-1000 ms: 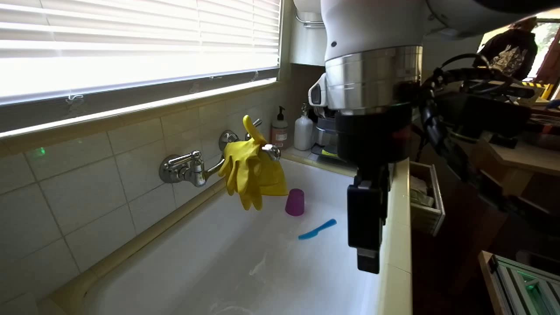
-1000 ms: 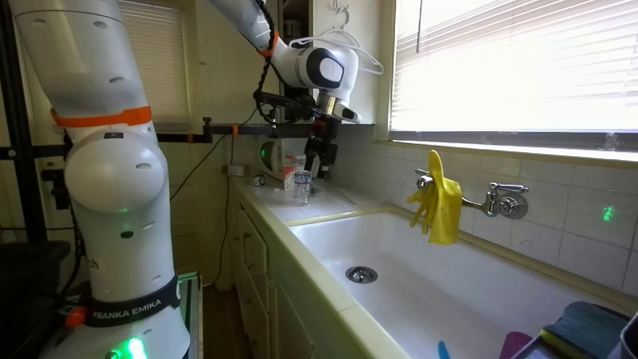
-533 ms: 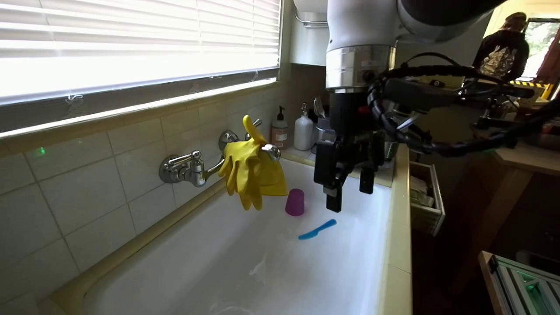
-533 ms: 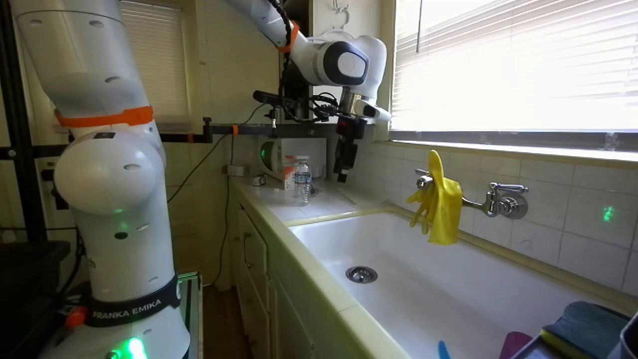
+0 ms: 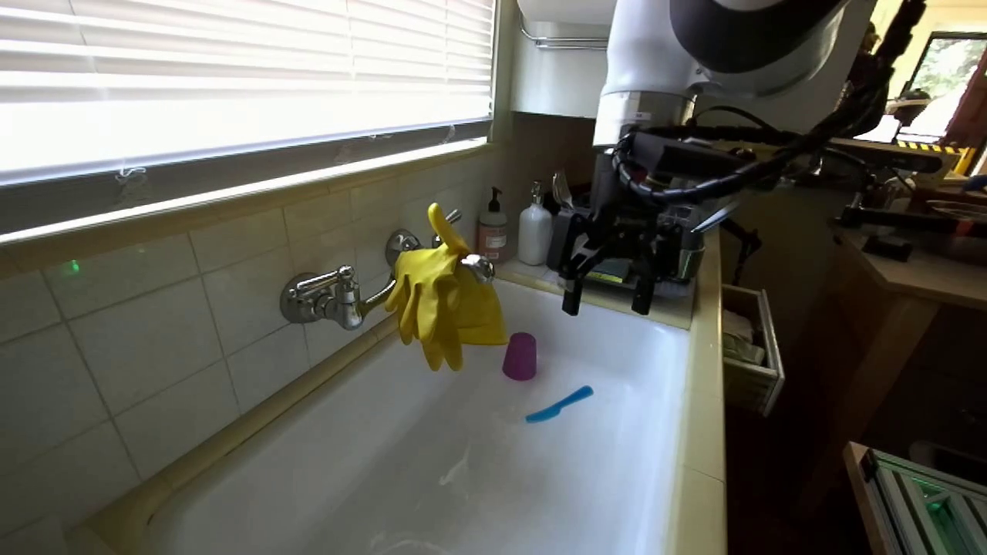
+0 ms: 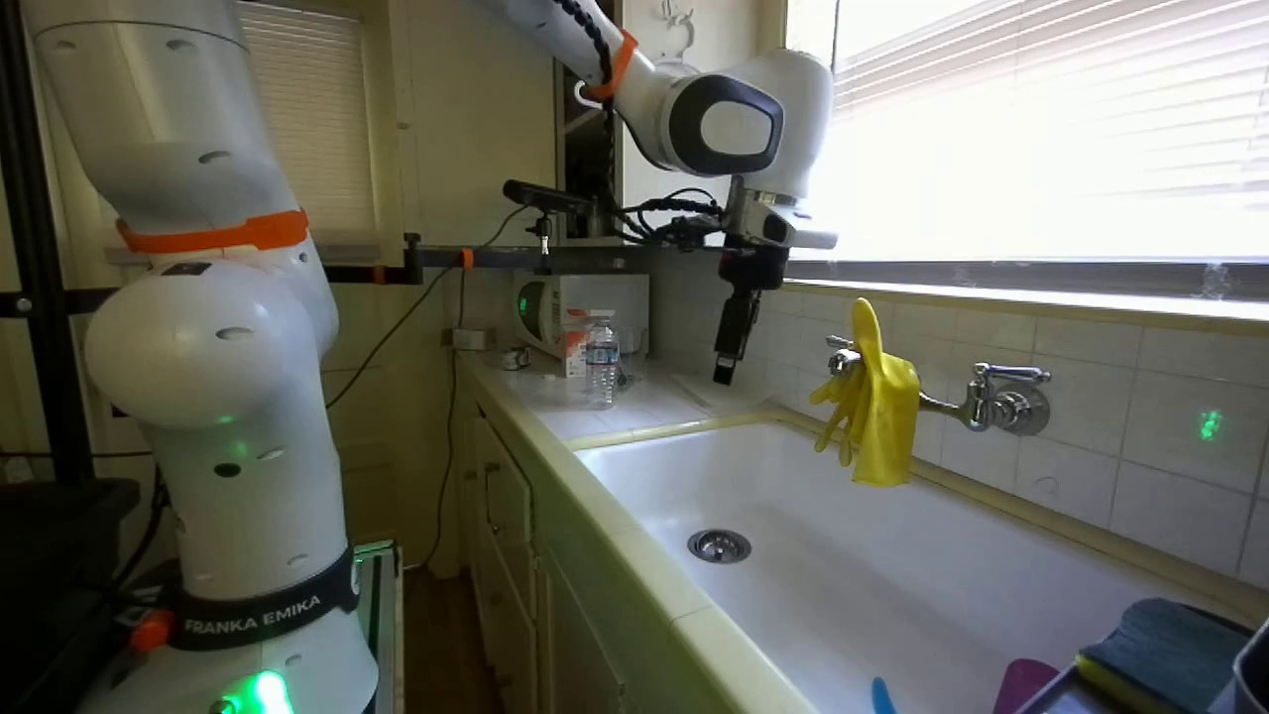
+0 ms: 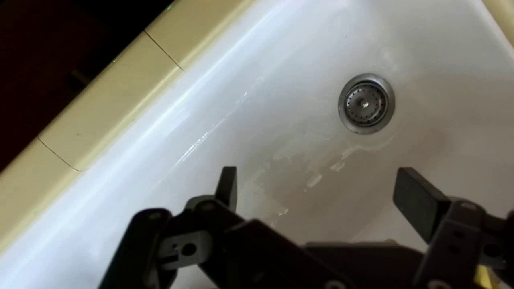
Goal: Take the gloves off the tap
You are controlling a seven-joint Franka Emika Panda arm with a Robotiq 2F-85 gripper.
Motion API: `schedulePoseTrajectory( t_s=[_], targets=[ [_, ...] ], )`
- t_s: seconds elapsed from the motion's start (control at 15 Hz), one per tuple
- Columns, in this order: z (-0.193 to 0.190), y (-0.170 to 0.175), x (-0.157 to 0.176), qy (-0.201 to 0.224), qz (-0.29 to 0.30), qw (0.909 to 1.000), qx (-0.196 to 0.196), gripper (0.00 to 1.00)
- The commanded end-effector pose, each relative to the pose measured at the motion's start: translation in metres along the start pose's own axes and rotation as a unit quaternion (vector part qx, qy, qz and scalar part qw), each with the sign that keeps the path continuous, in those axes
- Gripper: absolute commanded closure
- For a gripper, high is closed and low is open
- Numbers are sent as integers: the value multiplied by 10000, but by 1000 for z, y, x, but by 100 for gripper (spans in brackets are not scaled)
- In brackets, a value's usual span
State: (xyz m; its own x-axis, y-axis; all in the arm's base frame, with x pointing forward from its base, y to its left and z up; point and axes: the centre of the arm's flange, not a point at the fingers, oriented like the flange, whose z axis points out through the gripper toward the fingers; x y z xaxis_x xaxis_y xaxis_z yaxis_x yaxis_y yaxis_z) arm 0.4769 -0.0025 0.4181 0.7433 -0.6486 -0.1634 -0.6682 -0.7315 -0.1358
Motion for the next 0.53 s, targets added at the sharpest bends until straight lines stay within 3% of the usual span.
schedulePoseTrajectory(
  t_s=[0.0,0.13,0.2,0.47],
  targets=[
    [4,21,7,233,830,9953,447,0],
    [0,19,6,405,1183,9893,757,0],
    [-3,17,19,261,825,9952,457,0],
    [-5,16,18,335,1059,9919,617,0]
  ],
)
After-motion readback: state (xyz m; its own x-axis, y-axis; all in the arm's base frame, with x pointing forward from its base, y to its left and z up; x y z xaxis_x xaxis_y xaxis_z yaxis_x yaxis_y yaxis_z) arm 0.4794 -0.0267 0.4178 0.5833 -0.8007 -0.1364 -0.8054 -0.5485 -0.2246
